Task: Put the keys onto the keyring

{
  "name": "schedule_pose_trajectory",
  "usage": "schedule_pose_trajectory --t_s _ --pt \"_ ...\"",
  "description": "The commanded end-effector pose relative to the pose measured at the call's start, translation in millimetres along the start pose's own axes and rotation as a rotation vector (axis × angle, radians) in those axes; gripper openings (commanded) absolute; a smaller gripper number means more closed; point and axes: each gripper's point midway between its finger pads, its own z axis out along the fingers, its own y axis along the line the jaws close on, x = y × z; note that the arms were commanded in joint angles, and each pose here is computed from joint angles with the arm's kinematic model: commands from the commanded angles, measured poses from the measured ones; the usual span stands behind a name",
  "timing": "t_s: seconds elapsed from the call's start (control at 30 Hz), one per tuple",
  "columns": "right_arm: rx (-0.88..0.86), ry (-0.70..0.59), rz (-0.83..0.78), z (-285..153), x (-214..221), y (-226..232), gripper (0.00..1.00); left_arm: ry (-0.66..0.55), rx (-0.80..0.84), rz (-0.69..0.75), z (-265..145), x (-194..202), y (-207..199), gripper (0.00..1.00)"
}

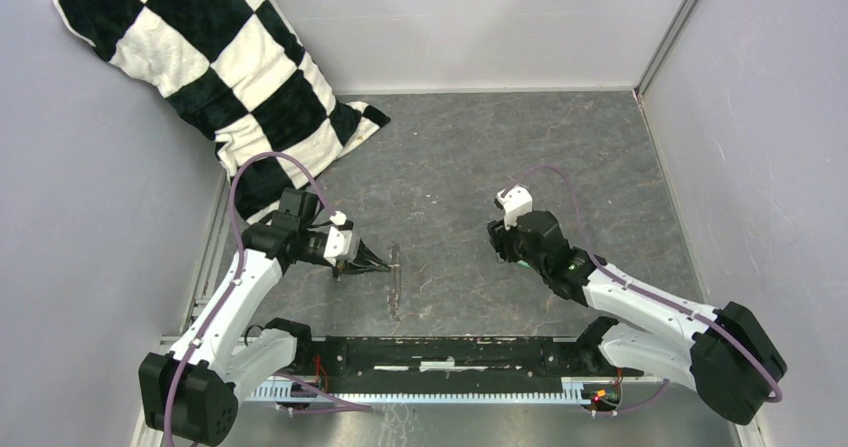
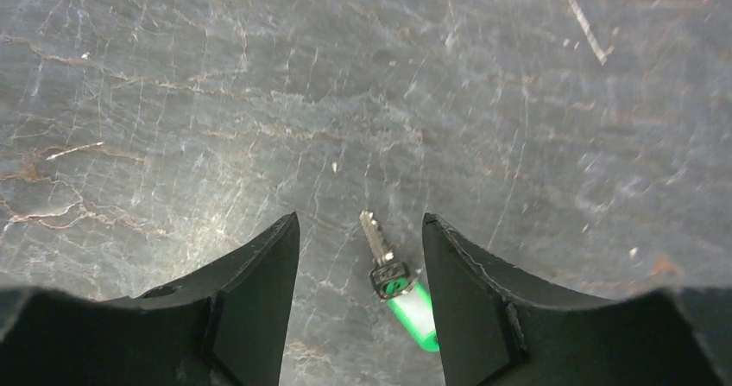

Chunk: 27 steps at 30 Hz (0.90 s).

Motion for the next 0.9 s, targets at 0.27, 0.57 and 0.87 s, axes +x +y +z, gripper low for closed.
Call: schedule_pose_trajectory --t_s 0.27,0.57,0.87 --pt "0.177 0.016 0.292 -5 37 -20 0.59 0.012 0.001 0.005 -2 2 -6 0.02" --pt "0.230 0.053 0.329 -8 58 -27 0.47 0.013 0.003 0.011 -2 1 -6 0.02" --pt "0.246 0.087 0.367 -8 78 -27 0.43 0.009 0.004 0.010 -2 -1 -4 0.02"
